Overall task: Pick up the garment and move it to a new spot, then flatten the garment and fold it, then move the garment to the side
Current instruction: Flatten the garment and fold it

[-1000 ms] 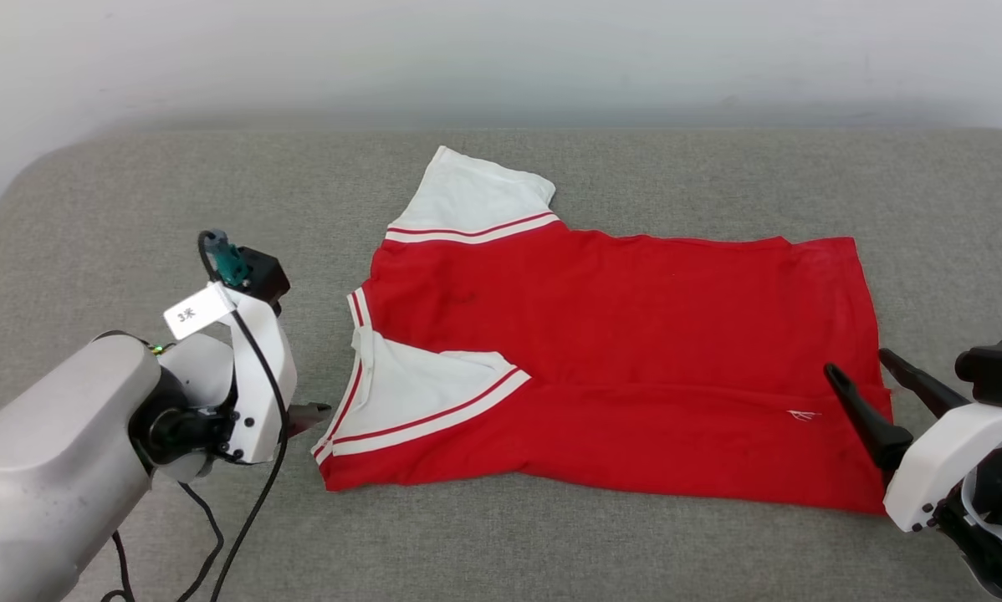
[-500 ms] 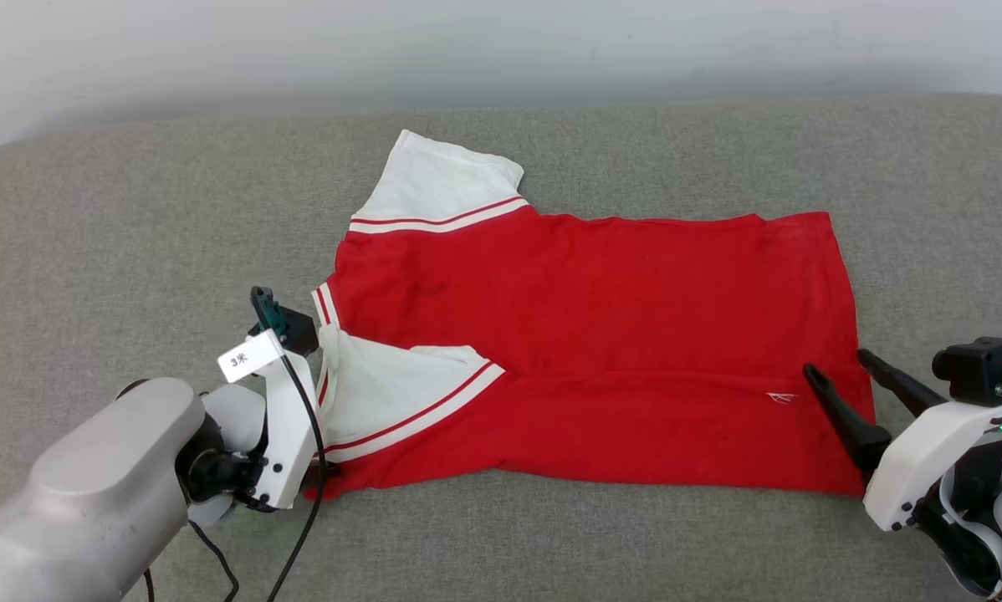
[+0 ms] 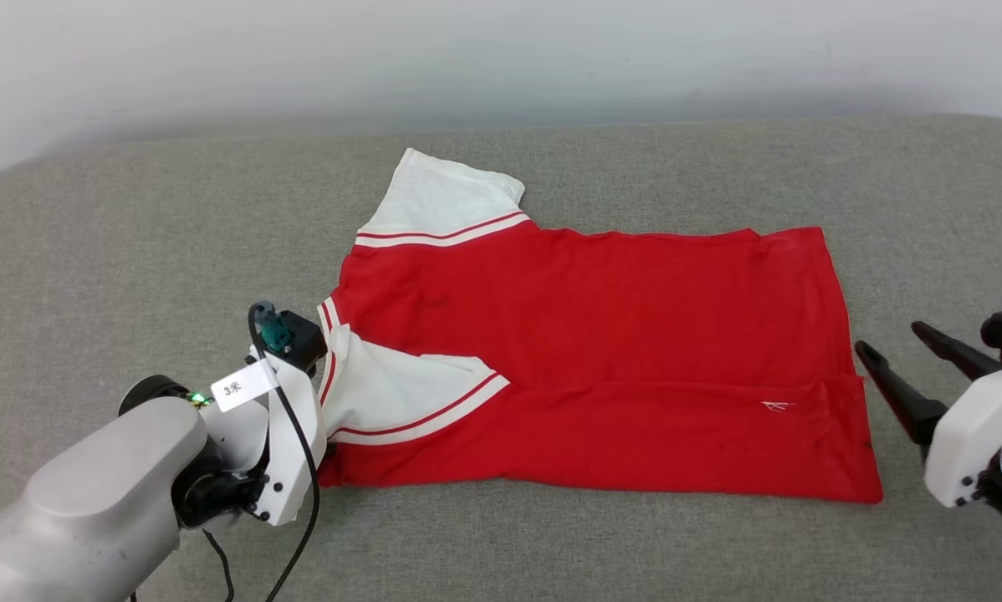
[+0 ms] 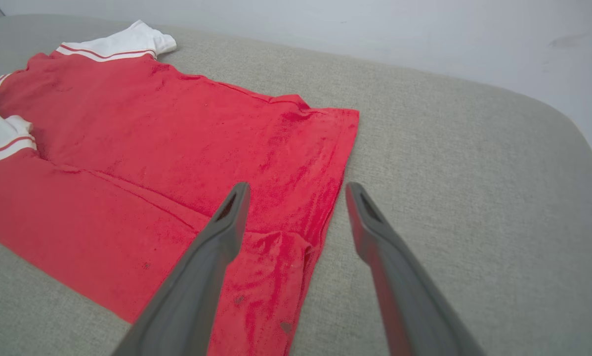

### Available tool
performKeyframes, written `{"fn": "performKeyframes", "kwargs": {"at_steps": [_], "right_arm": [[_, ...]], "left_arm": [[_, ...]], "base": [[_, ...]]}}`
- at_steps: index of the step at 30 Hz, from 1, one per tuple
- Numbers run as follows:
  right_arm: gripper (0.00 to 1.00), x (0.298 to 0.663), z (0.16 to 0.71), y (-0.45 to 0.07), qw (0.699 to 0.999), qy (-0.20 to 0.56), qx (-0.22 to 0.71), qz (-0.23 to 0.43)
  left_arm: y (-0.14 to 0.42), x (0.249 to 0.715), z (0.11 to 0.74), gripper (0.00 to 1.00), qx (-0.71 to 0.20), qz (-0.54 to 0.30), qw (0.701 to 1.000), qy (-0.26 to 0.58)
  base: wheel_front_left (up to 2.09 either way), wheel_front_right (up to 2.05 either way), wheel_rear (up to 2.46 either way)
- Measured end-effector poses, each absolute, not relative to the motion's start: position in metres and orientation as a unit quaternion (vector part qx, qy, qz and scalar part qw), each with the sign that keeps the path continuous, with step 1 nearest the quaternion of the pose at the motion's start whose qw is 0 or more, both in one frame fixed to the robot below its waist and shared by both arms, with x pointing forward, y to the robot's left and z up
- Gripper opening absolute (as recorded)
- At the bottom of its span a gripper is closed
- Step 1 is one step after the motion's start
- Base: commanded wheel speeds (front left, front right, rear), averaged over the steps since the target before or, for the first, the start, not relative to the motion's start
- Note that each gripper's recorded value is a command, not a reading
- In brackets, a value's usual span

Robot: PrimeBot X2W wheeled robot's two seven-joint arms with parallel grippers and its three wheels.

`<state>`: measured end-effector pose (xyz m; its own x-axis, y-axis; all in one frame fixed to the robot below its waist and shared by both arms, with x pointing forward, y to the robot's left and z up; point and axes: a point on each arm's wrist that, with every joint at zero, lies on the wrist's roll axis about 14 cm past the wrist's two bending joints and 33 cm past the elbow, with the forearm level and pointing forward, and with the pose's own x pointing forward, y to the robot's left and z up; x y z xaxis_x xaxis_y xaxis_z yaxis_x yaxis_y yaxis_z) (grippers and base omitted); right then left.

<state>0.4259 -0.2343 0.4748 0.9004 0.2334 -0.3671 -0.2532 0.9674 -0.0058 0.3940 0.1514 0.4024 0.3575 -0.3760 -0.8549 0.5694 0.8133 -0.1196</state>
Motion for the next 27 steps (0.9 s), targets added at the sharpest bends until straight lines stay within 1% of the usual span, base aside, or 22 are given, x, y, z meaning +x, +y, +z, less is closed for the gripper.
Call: {"fn": "performKeyframes", "kwargs": {"at_steps": [4,6,11,14,20,27], "right_arm": [[1.00,0.422,0.480,-0.248,0.964,0.227,-0.062,0.126],[1.00,0.418,0.477,-0.251,0.953,0.263,-0.071,0.130],[1.00,0.404,0.459,-0.250,0.924,0.350,-0.067,0.140],[1.00,0.396,0.444,-0.246,0.909,0.387,-0.057,0.145],[1.00,0.383,0.405,-0.237,0.886,0.441,-0.029,0.142],[1.00,0.372,0.365,-0.228,0.868,0.479,0.002,0.130]], "left_arm": [[0.151,0.395,0.415,0.00,0.105,-0.298,0.831,0.458],[0.152,0.394,0.418,0.00,0.107,-0.300,0.834,0.451],[0.147,0.393,0.421,0.00,0.107,-0.311,0.836,0.438],[0.146,0.394,0.421,0.00,0.109,-0.314,0.836,0.436],[0.144,0.400,0.417,0.00,0.112,-0.317,0.837,0.432],[0.145,0.402,0.408,0.00,0.108,-0.315,0.835,0.438]], "base": [[0.00,0.00,0.00],[0.00,0.00,0.00],[0.00,0.00,0.00],[0.00,0.00,0.00],[0.00,0.00,0.00],[0.00,0.00,0.00]]}}
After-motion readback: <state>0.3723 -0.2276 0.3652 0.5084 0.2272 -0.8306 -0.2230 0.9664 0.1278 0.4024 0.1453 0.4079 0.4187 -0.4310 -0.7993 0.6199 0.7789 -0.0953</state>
